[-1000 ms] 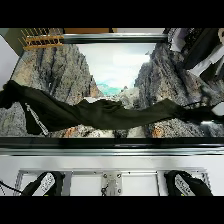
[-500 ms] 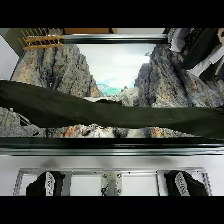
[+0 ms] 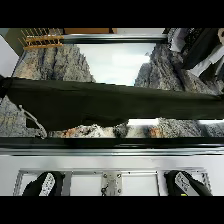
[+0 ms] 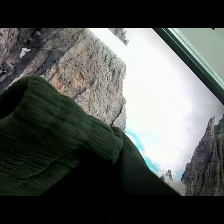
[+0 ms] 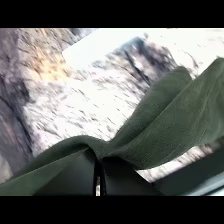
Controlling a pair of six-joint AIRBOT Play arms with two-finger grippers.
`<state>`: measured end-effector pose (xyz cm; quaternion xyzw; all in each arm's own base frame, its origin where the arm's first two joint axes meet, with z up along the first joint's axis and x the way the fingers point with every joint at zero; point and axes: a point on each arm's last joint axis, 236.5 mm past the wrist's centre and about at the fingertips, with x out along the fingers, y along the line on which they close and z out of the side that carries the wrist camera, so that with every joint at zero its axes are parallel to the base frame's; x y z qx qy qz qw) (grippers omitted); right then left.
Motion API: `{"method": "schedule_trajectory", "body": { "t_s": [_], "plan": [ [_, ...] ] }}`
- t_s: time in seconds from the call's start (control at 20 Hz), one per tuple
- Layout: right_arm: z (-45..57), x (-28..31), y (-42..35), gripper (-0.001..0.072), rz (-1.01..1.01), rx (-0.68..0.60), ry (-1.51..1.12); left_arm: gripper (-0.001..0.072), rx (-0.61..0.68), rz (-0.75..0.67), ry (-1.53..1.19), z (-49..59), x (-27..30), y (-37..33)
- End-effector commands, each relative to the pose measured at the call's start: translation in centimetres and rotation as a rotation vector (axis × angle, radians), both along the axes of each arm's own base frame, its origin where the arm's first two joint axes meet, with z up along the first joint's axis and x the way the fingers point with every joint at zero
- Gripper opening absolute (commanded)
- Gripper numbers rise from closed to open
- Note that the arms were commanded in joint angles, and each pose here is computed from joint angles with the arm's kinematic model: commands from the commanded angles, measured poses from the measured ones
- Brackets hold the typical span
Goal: Fold the clothes and pants, and hang the long-sleeved shirts on hangers.
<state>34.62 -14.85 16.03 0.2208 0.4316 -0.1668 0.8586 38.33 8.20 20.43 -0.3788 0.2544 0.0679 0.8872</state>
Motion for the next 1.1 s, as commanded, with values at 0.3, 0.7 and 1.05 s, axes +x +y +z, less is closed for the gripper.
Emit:
{"method": "schedule_trajectory", "body": {
  "t_s": [0.3,0.7,1.05],
  "plan": [
    [-5.1,24.4,3.6,0.0020,0.025,0.073,-0.284,0.0020,0.054,0.078,-0.066,-8.3,17.0,3.6],
    [0.0,32.8,7.3,0.0695,-0.075,0.339,-0.667,0.0709,-0.001,0.027,-0.128,-6.0,25.3,3.8],
    [3.0,24.5,11.5,0.0607,0.373,0.100,-0.429,0.0710,0.054,-0.119,0.288,-10.0,15.7,8.1]
  ]
}}
